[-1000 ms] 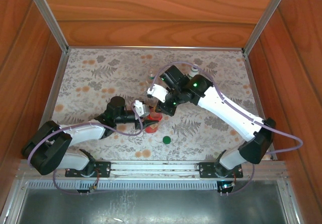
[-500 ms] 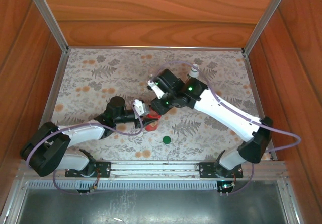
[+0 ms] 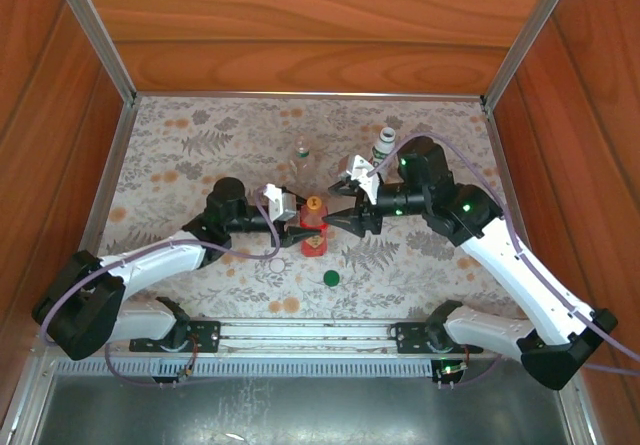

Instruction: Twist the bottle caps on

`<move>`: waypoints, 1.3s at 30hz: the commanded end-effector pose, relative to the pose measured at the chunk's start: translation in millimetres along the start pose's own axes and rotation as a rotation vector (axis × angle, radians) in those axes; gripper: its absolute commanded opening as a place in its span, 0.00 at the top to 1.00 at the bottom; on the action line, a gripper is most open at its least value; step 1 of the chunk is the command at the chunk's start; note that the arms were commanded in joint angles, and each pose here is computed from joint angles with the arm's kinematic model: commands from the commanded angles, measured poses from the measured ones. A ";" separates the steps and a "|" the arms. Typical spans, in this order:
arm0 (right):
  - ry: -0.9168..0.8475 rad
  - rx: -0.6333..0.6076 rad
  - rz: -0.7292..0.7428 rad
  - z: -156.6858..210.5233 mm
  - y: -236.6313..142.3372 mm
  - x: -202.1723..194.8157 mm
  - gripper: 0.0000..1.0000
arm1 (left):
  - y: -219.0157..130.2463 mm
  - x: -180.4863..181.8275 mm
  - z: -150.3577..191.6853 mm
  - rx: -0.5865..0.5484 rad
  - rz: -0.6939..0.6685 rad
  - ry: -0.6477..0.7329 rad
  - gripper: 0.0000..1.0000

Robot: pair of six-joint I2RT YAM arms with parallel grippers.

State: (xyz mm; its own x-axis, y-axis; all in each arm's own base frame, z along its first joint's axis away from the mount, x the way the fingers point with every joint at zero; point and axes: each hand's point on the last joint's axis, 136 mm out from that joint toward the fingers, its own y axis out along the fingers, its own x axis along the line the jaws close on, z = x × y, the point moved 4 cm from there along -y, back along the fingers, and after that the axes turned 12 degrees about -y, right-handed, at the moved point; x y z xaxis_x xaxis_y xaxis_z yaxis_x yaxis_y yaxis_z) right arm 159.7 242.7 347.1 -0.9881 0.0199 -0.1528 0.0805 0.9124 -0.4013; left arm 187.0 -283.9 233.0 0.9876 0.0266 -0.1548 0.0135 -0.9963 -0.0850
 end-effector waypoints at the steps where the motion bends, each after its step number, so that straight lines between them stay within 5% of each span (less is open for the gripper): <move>1: -0.069 -0.117 -0.094 -13.7 -1.2 4.3 0.36 | 2.4 -17.4 -10.6 -0.007 0.124 -0.015 0.40; 28: -0.001 -0.053 -0.219 4.0 28.9 -14.4 0.72 | 2.1 -16.8 -28.0 -0.046 0.065 0.030 0.40; 35: 0.068 0.043 -0.108 21.1 33.0 -26.2 0.75 | 0.8 9.4 -45.1 -0.093 -0.136 0.054 0.40; 39: 0.179 0.129 0.106 38.3 36.6 -55.1 0.82 | 1.5 33.1 -63.8 -0.133 -0.285 0.066 0.41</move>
State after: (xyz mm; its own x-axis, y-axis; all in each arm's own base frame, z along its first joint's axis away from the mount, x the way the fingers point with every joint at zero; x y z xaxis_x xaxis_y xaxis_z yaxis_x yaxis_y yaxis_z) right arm 198.6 268.4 329.8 -0.9949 -0.0248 -0.0974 0.0179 0.9098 -0.4148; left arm 204.1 -287.8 247.1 0.9706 0.1704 -0.1701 0.1562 -0.9833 -0.0934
